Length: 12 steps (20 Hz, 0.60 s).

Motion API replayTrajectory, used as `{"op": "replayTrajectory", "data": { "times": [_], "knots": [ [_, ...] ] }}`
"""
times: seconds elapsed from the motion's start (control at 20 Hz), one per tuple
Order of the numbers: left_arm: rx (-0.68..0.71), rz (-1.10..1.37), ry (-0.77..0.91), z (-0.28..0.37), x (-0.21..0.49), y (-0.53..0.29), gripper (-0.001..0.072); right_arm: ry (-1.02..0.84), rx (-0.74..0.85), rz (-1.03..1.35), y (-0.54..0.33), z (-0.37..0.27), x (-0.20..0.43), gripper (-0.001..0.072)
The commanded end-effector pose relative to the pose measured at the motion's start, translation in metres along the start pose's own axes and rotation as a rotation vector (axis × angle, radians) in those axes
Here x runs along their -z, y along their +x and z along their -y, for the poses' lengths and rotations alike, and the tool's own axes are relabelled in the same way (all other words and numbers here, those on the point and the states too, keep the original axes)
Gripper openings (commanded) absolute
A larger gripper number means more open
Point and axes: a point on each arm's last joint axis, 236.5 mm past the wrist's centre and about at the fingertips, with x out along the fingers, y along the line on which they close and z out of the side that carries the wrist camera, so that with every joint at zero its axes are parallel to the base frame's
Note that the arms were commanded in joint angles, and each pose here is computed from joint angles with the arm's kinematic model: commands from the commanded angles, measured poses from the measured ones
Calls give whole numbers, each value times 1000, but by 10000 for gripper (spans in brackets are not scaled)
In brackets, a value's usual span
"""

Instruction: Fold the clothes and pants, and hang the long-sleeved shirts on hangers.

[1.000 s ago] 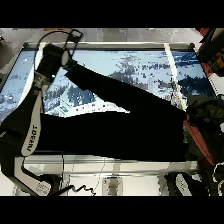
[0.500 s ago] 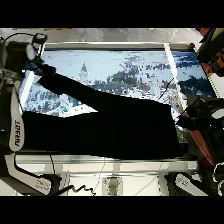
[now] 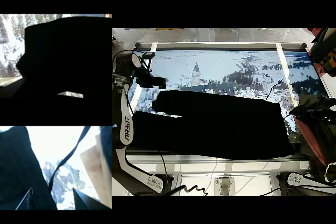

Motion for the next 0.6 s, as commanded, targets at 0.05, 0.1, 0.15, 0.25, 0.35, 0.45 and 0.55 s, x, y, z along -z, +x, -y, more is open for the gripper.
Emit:
{"op": "replayTrajectory", "data": {
  "times": [0.05,0.1,0.15,0.25,0.35,0.45,0.55],
  "knots": [
    [-90,-37,-25,-29,10,5,682,29,-109,-156,25,-10,16,582],
    [-115,-44,-33,-39,14,3,624,-12,-164,-188,29,-18,16,602],
    [-132,-61,-41,-47,19,1,606,-43,-178,-178,33,-20,8,622],
    [-172,-122,-70,-70,38,-2,574,-66,-167,-138,39,-18,-13,622],
    [-187,-184,-124,-94,61,-7,566,-79,-194,-171,44,-24,-17,623],
    [-181,-249,-188,-111,86,-14,566,-189,-260,-261,50,-39,-3,624],
    [-164,-279,-248,-122,103,-21,565,-243,-274,-305,63,-46,4,630]
  ]
}}
